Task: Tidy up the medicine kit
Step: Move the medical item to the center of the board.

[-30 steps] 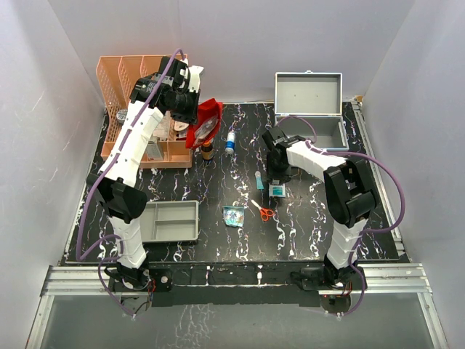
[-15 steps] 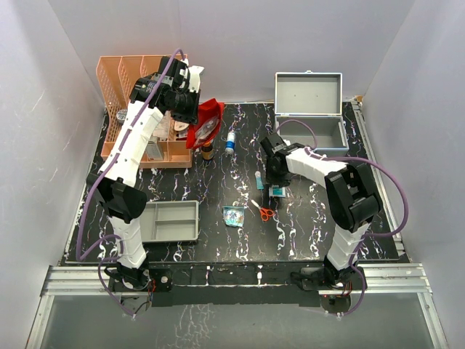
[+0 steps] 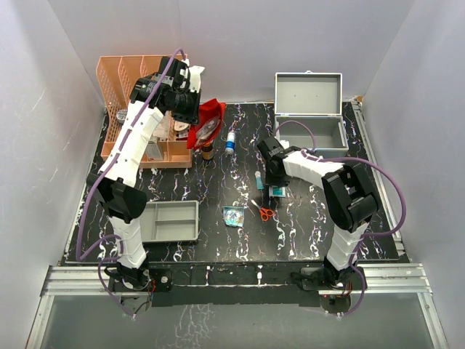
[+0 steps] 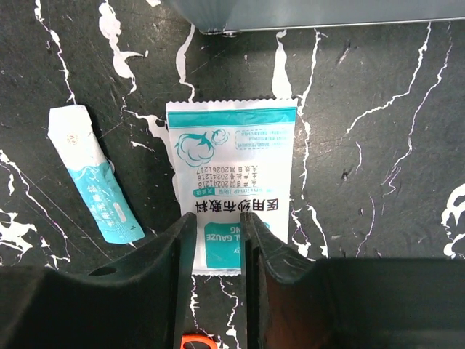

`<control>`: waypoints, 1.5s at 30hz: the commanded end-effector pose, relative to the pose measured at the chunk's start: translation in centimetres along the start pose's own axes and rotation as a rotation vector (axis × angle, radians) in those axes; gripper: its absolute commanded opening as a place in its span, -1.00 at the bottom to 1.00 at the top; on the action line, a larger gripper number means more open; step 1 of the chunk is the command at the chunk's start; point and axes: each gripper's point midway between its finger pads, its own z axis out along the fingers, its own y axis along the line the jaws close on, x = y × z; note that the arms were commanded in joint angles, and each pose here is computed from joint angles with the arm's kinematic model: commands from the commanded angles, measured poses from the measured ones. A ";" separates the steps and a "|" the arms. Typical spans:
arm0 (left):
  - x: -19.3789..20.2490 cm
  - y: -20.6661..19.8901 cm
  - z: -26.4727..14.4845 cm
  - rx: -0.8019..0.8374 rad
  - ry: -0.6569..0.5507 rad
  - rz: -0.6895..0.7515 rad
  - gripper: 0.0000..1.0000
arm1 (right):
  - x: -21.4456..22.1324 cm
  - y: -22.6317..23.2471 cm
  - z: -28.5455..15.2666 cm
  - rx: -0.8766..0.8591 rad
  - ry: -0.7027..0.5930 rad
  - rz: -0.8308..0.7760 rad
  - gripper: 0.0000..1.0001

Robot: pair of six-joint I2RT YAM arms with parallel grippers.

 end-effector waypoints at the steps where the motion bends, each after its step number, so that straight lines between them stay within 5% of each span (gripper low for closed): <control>1: -1.1 -0.9 -1.3 0.027 -0.046 0.019 -1.00 | 5.9 -0.9 0.6 0.037 0.193 -0.082 -0.44; 31: -1.1 -1.4 -1.6 0.044 -0.048 0.025 -1.00 | 0.1 -0.3 -5.3 -0.039 -0.136 0.015 -0.25; 45: -0.5 -2.1 -1.2 0.070 -0.030 0.023 -1.00 | 0.7 -0.2 -6.9 -0.006 -0.321 0.019 -0.17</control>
